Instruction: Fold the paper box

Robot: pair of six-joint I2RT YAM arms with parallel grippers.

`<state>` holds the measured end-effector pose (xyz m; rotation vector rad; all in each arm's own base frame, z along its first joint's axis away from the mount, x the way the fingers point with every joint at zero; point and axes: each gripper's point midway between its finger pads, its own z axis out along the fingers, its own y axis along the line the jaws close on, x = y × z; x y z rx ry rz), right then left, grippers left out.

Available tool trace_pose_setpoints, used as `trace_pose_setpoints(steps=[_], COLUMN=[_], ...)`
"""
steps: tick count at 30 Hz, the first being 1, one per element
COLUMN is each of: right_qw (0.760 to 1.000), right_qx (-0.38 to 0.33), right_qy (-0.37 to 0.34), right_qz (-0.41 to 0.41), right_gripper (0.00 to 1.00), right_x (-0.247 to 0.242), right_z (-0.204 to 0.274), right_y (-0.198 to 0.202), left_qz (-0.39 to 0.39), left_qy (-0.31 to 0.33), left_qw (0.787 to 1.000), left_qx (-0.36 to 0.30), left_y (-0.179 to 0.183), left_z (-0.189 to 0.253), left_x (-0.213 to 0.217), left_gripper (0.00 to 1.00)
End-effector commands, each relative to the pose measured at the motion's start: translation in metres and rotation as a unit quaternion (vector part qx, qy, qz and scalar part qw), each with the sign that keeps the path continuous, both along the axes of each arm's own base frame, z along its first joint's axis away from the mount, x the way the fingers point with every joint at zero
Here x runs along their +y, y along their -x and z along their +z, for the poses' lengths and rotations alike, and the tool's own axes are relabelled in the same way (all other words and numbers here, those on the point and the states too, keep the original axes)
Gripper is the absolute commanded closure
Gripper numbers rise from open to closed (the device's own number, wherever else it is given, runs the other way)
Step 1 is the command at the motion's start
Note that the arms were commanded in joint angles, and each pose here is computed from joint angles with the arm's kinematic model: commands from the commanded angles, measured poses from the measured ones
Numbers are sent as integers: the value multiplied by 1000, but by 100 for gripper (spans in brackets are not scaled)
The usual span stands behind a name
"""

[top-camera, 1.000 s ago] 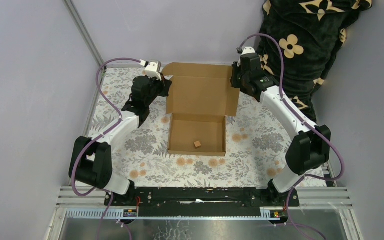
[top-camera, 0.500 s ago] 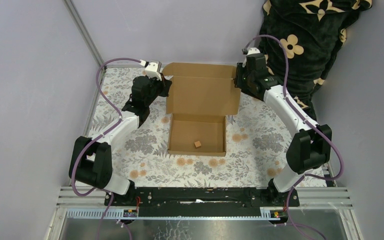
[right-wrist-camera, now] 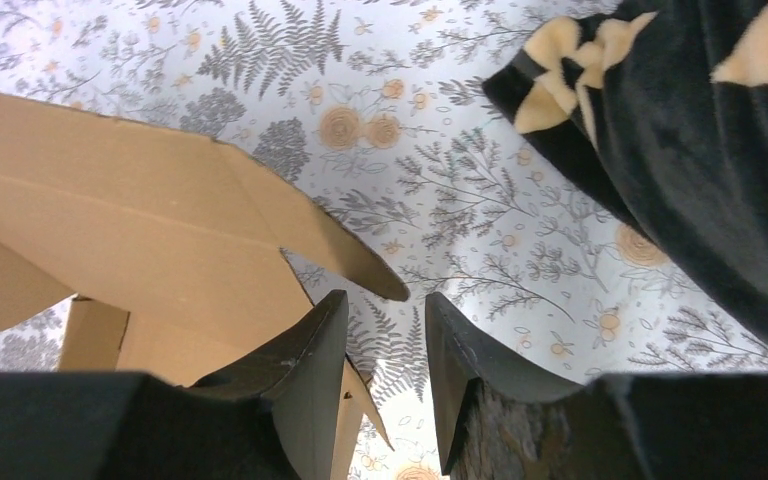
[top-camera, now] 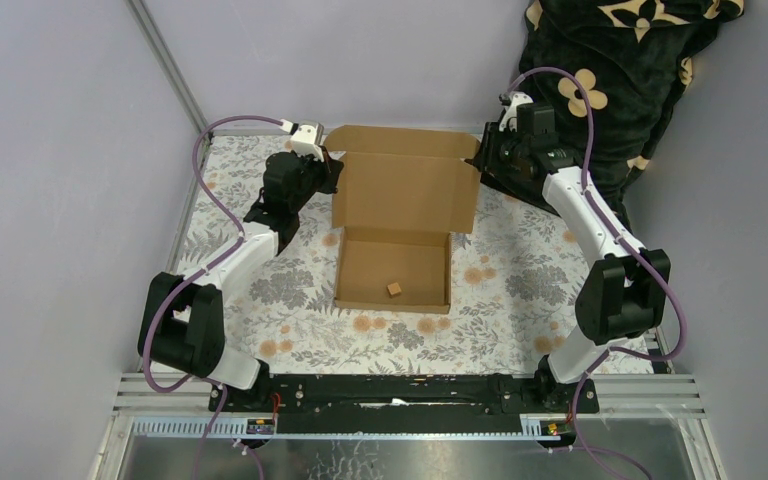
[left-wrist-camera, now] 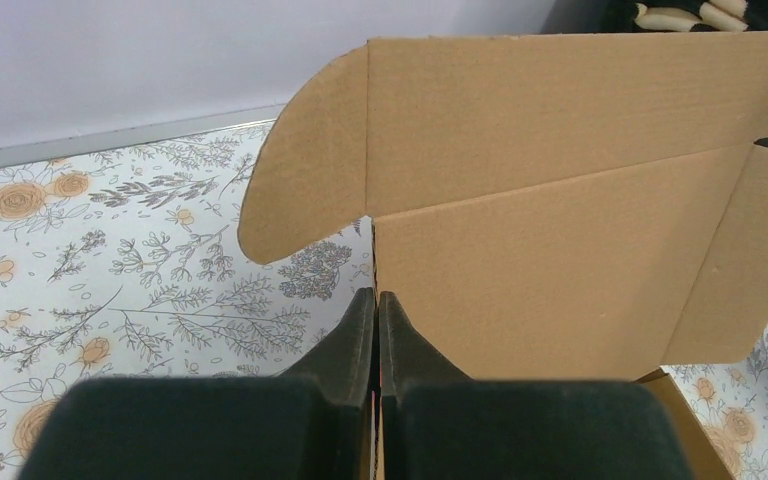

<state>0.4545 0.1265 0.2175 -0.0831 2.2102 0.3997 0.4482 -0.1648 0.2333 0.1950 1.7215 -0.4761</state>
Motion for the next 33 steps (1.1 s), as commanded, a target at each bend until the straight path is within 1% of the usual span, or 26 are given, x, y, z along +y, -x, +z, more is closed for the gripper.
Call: trace_pose_setpoints(steps=[1,10,17,20,22,24,33], right_qw=[997,996,994,994,994,993,992], right_qx=[-31,-32,-19,-16,-14,-12,4], right_qy=[-38,-48,-55,-58,-58,-59,-60], right_qz=[62,74,89,93,95,100,108], right_gripper=[58,60,61,67,73,76,75], right_x=[24,28,33,34,35,36,39], right_z=[23,20,12,11,10,10,-1], right_y=[-3,3,7,8,8,9,12], left_qz=[1,1,2,3,2,4,3], left_qy=[-5,-6,-6,-5,-5,-4,-2], left_qw=[999,999,1000,999,1000,999,999], left_qx=[-33,-31,-31,-32,-31,-32,-32], left_y=[-7,-7,-7,-8,-7,-7,-7], left_z=[14,12,11,12,12,12,12], left_x=[0,0,0,0,0,0,0], left_gripper=[100,100,100,100,100,100,100])
